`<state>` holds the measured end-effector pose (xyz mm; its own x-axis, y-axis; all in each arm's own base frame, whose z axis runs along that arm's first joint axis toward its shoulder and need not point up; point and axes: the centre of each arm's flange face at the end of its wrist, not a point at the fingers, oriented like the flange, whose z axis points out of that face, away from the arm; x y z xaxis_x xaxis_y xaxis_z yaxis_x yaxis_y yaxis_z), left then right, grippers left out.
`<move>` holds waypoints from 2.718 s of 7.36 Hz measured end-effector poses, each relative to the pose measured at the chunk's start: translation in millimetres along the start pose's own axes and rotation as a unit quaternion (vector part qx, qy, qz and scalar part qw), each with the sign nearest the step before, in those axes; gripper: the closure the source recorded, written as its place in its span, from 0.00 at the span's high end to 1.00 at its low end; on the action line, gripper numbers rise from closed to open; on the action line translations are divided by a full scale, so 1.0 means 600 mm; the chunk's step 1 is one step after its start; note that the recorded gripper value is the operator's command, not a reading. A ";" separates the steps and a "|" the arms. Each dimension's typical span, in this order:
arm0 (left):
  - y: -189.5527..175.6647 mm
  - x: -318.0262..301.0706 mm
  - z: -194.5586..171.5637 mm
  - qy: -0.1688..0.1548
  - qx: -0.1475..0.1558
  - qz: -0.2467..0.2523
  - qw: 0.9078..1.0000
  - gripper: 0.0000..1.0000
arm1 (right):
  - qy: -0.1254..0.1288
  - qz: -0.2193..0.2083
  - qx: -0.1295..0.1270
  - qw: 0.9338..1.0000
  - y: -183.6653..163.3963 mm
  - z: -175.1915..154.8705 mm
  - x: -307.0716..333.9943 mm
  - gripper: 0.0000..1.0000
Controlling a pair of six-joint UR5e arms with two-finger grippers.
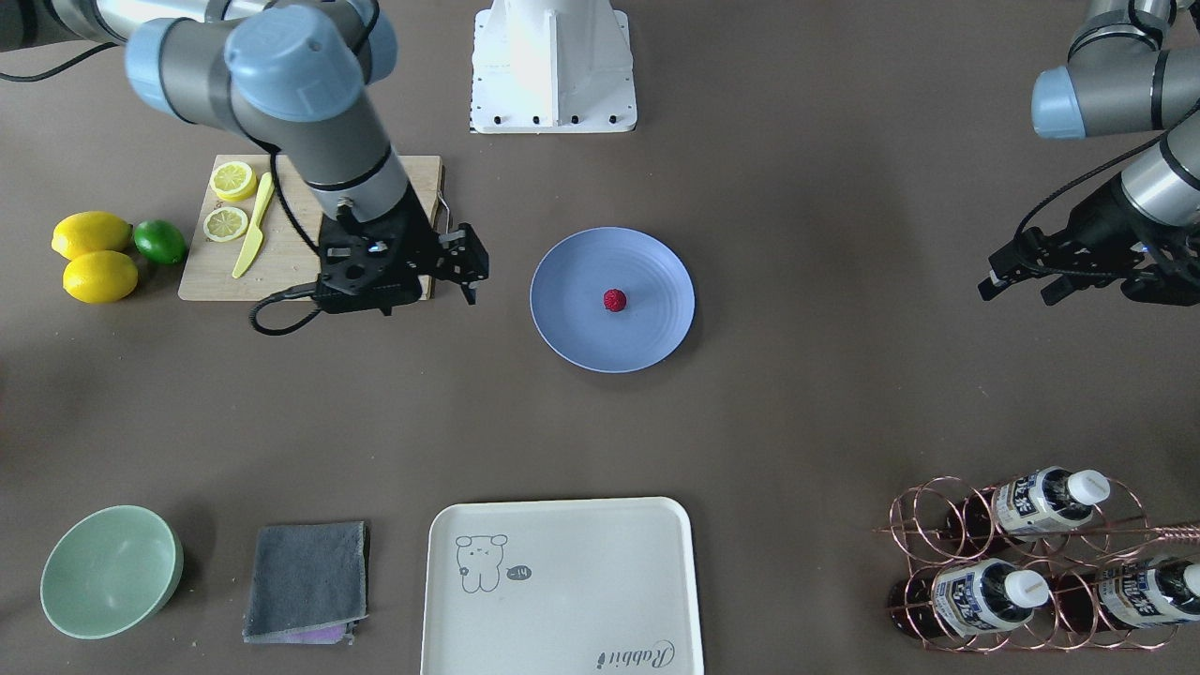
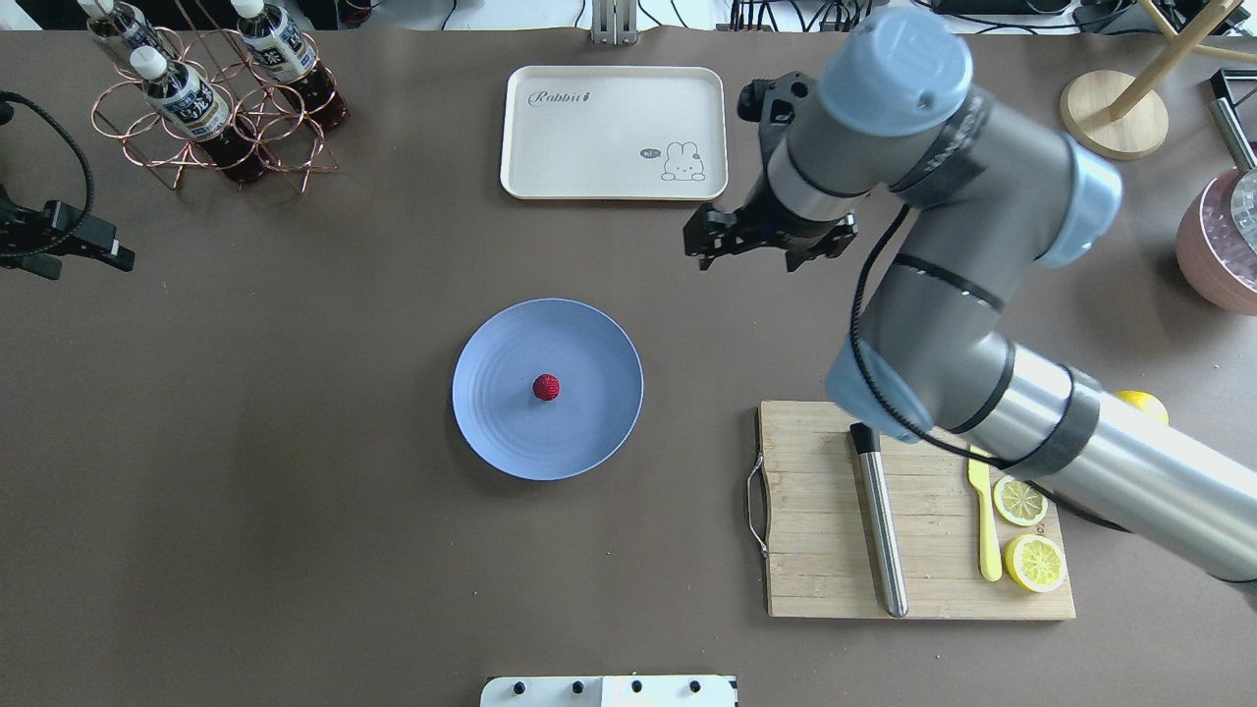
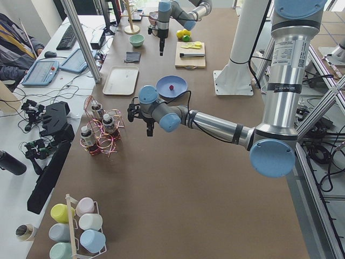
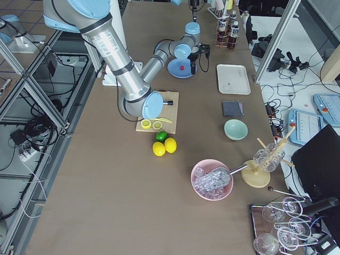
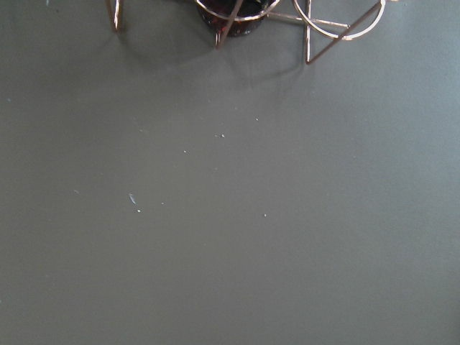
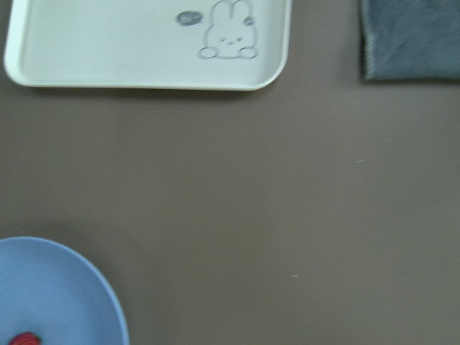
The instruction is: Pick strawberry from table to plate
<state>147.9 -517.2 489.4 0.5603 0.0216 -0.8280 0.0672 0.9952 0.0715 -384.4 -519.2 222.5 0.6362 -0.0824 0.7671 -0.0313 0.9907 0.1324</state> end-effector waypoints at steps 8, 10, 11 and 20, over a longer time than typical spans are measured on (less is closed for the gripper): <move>-0.025 -0.250 -0.203 -0.097 -0.037 0.096 0.990 0.97 | 0.093 -0.162 -0.088 0.978 -0.070 -0.198 0.813 1.00; -0.016 -0.274 -0.219 -0.098 -0.043 0.089 0.990 0.97 | 0.088 -0.176 -0.103 0.975 -0.063 -0.199 0.906 1.00; -0.015 -0.281 -0.219 -0.098 -0.045 0.085 0.990 0.97 | 0.085 -0.175 -0.105 0.975 -0.060 -0.201 0.930 1.00; -0.004 -0.285 -0.255 -0.098 -0.025 0.078 0.992 0.97 | 0.084 -0.149 -0.095 0.981 -0.043 -0.227 0.979 1.00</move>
<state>-74.5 -508.5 546.0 0.7107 0.1613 -0.6848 -0.0705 0.9848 0.1588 94.9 -578.3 584.3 0.7133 -0.3683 0.5963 0.3096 0.9289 0.2034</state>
